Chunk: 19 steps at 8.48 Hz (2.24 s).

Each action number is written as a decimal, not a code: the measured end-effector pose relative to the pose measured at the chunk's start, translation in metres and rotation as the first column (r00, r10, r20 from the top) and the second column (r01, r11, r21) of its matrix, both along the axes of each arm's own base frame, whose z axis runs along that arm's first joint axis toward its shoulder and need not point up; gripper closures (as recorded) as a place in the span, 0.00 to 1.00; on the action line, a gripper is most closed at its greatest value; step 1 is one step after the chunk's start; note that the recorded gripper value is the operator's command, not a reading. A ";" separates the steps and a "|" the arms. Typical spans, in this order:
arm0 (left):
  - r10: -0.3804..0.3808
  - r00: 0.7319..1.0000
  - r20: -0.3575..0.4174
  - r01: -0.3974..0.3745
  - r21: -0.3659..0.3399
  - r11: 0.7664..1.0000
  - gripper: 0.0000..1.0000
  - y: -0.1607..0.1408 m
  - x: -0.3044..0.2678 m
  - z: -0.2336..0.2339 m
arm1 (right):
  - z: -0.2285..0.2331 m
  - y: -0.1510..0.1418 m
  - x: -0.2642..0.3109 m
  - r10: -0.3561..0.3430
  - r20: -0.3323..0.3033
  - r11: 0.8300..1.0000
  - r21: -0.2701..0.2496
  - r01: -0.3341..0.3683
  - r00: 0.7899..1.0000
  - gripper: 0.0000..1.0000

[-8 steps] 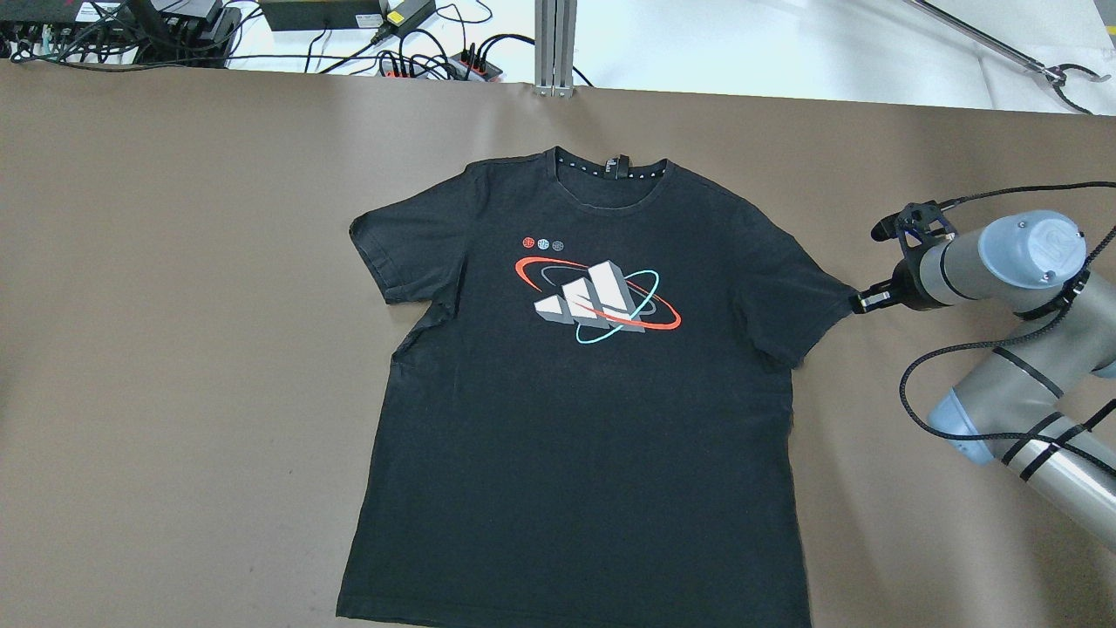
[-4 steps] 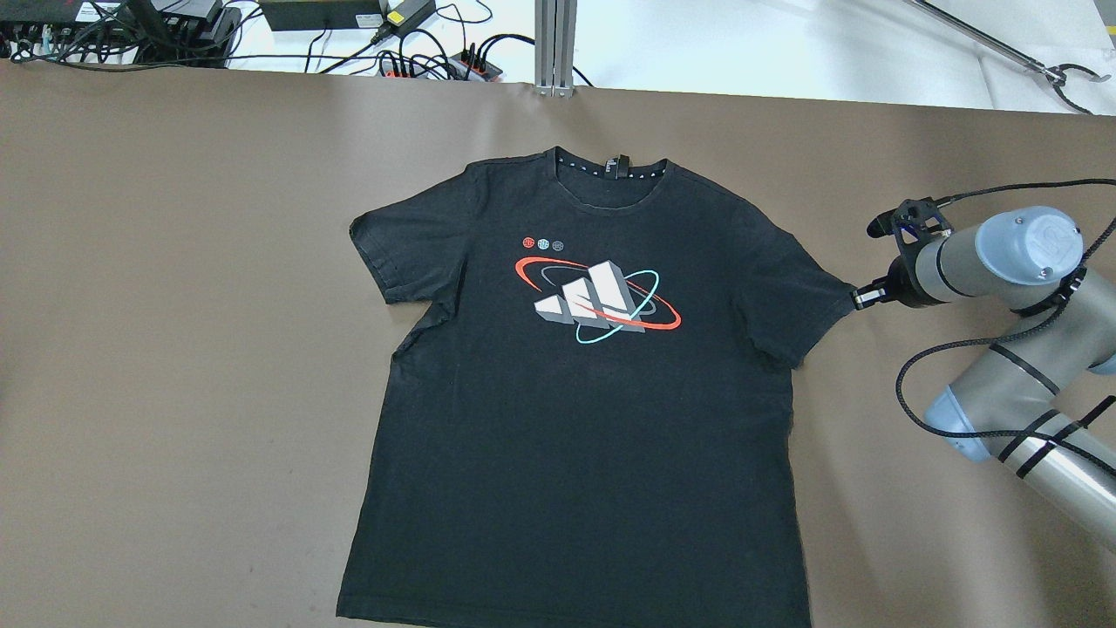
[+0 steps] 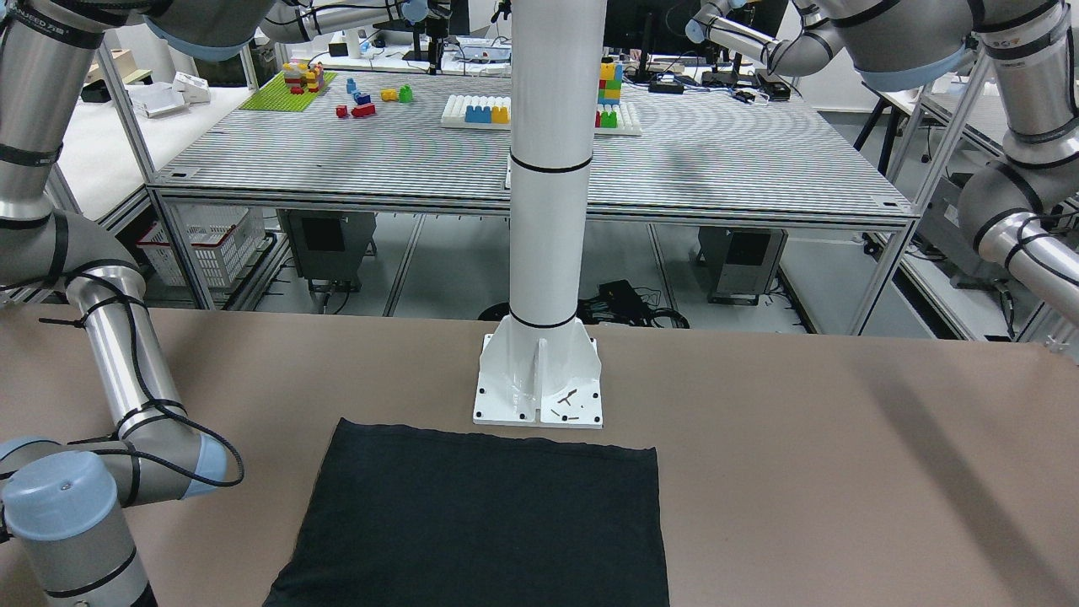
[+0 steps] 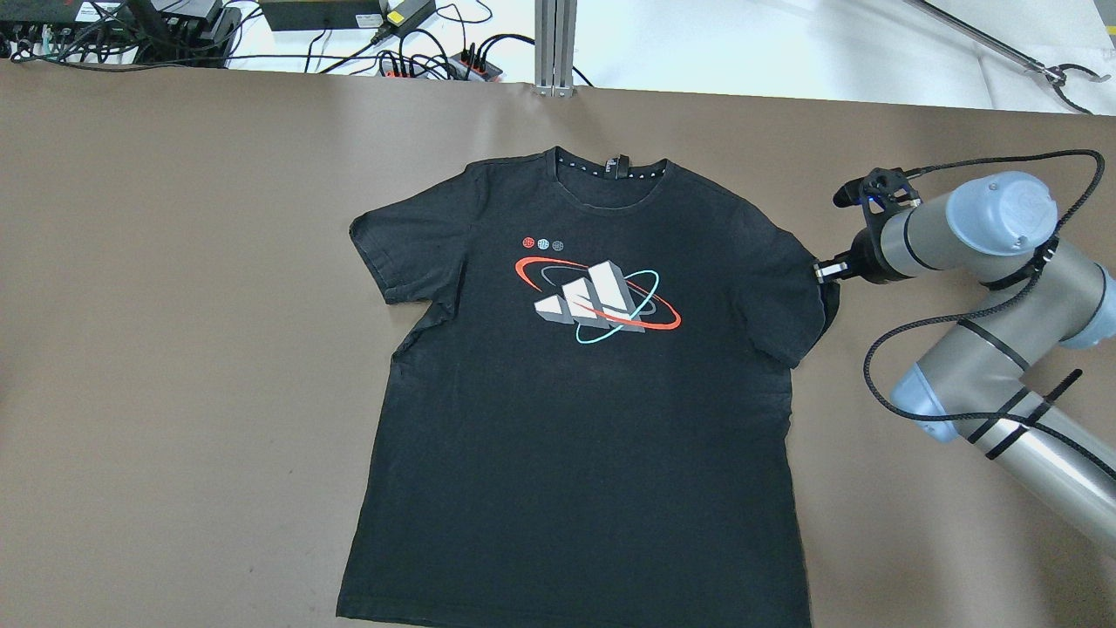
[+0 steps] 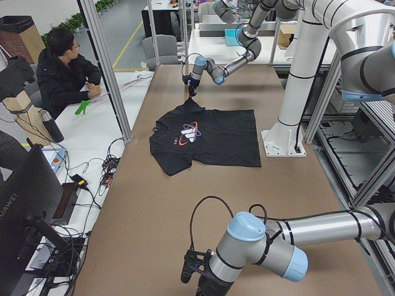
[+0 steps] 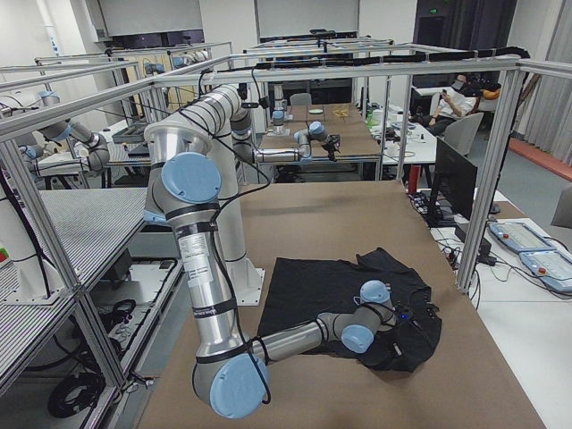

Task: Fold clothes
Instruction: 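Fold the sleeve inward with the right gripper while the left arm reaches in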

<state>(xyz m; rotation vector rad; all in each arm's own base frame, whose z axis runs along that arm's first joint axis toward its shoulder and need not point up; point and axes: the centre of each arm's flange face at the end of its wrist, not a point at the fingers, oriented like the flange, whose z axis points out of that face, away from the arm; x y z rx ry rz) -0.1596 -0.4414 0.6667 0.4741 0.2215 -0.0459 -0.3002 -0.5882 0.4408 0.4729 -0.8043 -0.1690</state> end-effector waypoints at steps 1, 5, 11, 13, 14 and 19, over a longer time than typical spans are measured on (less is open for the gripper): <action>0.001 1.000 0.000 -0.001 -0.001 1.000 0.06 0.000 0.000 0.000 | -0.030 -0.002 -0.017 0.006 0.034 1.000 -0.005 -0.005 0.999 1.00; 0.003 1.000 -0.001 -0.003 -0.001 1.000 0.06 0.000 0.001 0.001 | -0.089 -0.015 -0.082 0.011 0.045 1.000 -0.028 -0.010 0.999 1.00; 0.026 0.998 -0.058 -0.025 0.014 1.000 0.06 -0.008 0.007 -0.007 | -0.104 -0.002 -0.128 0.084 0.052 0.994 -0.076 -0.080 0.995 0.06; 0.034 0.979 -0.200 -0.027 0.035 0.999 0.07 -0.031 0.024 -0.029 | -0.111 0.001 -0.133 0.096 0.062 0.993 -0.078 -0.091 0.993 0.06; 0.052 0.954 -0.297 -0.039 0.049 0.998 0.09 -0.050 0.043 -0.050 | -0.112 0.002 -0.133 0.096 0.065 0.993 -0.079 -0.091 0.993 0.06; 0.169 0.811 -0.561 -0.170 0.051 0.984 0.25 -0.167 0.254 -0.182 | -0.092 0.037 -0.103 0.078 0.075 0.993 -0.090 -0.071 0.994 0.06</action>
